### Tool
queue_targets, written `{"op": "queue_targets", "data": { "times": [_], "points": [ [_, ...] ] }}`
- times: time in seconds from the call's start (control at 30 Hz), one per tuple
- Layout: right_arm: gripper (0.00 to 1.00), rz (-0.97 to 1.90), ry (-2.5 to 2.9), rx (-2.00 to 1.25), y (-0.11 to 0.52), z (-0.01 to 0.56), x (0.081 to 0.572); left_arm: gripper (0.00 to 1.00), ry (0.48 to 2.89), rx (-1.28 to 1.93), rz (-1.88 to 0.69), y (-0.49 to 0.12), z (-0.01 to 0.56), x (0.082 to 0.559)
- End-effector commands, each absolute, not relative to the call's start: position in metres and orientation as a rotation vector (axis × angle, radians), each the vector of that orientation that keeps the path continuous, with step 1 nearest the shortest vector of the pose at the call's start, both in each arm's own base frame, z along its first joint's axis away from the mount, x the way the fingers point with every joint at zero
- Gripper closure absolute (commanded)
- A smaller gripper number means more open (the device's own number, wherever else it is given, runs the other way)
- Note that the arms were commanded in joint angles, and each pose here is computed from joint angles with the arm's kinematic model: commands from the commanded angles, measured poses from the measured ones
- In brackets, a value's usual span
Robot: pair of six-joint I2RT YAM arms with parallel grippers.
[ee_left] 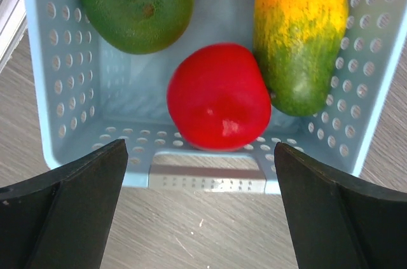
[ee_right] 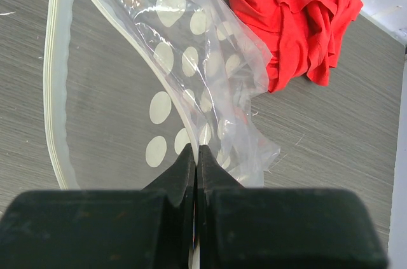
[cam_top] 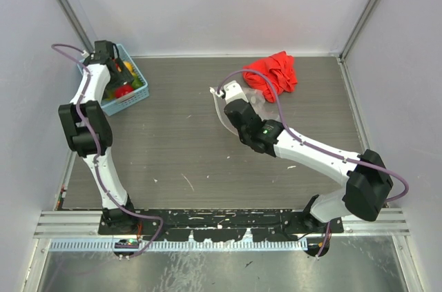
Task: Place the food in the zip-top bag and seal the zipper
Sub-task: Pick up the fake fruit from the bin.
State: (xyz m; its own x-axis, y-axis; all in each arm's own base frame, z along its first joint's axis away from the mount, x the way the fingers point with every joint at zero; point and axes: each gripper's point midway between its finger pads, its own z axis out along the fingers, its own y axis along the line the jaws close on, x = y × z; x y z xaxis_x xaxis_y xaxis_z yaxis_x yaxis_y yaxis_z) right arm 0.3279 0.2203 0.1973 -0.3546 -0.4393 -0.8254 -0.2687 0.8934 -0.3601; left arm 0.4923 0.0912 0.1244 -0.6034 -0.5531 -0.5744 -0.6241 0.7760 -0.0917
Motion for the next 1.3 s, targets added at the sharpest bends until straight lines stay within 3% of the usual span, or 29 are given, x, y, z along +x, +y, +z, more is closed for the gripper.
{"op": "queue_targets", "data": {
  "times": [0.0, 0.47, 0.9, 1.27],
  "points": [
    [1.0, -0.134, 1.913, -0.449, 0.225, 0.218, 0.333, 0.01, 2.361, -0.878, 0.183, 0.106, 0.126, 0.503],
    [1.0, -0.132, 1.934, -0.454, 0.227, 0.211, 0.332, 0.04, 2.459, -0.909, 0.103, 0.103, 0.075, 0.522],
    [1.0, -0.104, 1.935, -0.454, 0.231, 0.217, 0.331, 0.37, 2.405, -0.867, 0.093, 0.102, 0.112, 0.511],
    [1.0, -0.076, 1.937, -0.448, 0.236, 0.224, 0.331, 0.44, 2.314, -0.826, -0.072, 0.071, 0.174, 0.488]
  ]
}}
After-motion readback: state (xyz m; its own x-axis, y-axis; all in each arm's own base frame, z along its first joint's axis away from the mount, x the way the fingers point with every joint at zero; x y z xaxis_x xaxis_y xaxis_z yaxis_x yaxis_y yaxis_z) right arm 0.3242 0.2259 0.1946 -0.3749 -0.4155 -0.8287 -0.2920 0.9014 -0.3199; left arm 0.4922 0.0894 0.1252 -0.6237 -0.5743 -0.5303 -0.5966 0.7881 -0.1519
